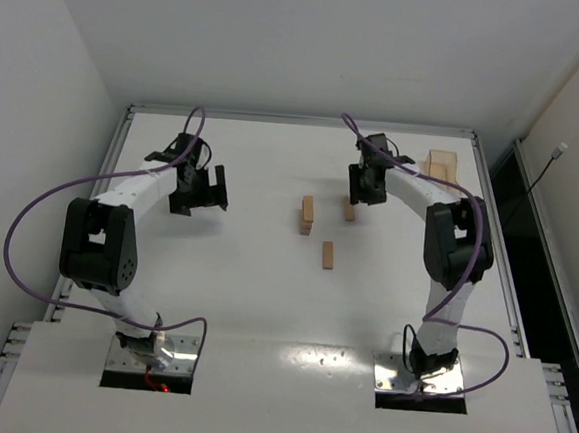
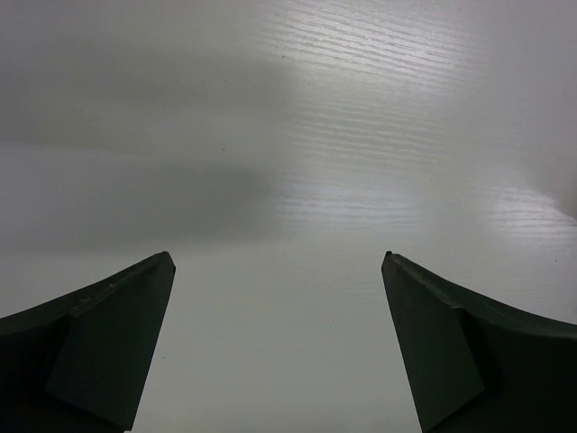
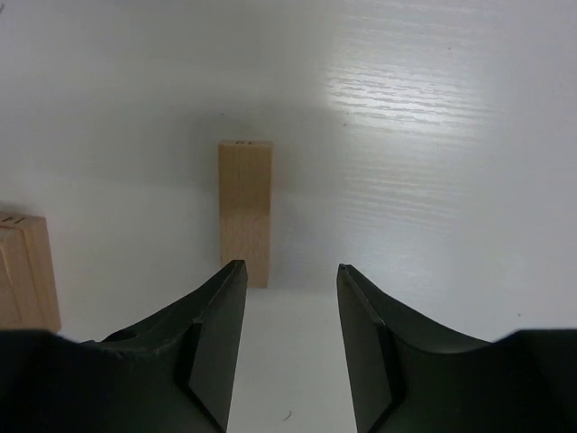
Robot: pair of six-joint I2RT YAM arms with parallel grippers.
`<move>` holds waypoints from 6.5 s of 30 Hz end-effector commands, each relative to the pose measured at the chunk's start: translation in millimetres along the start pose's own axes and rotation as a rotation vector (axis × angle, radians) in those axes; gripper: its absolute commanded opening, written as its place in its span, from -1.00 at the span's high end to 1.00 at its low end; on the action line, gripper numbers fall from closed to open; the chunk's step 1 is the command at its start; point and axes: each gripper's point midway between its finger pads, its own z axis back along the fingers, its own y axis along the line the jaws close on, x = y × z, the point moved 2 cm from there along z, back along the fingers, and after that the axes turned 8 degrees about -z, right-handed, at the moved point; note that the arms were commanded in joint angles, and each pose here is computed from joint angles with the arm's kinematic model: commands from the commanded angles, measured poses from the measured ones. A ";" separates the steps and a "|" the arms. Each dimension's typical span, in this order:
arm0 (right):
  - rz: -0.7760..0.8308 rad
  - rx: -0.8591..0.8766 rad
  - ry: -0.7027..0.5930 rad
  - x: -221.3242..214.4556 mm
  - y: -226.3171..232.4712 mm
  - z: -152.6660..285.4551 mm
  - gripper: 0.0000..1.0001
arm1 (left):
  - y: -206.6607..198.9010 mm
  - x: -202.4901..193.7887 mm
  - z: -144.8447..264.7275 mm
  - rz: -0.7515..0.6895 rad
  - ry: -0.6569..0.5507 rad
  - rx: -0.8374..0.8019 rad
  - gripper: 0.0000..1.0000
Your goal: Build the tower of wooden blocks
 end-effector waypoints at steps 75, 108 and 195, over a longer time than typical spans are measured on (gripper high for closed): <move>-0.036 0.113 -0.065 -6.0 157.9 99.3 1.00 | 23.4 -31.5 29.9 0.187 -0.102 0.105 -1.00; -0.054 0.152 0.009 -1.3 158.9 62.4 1.00 | 18.9 -19.7 19.7 0.178 -0.078 0.093 -1.00; 0.128 0.243 -0.050 -107.9 64.8 108.3 -0.25 | 6.0 -27.9 6.3 0.102 -0.044 0.129 -1.00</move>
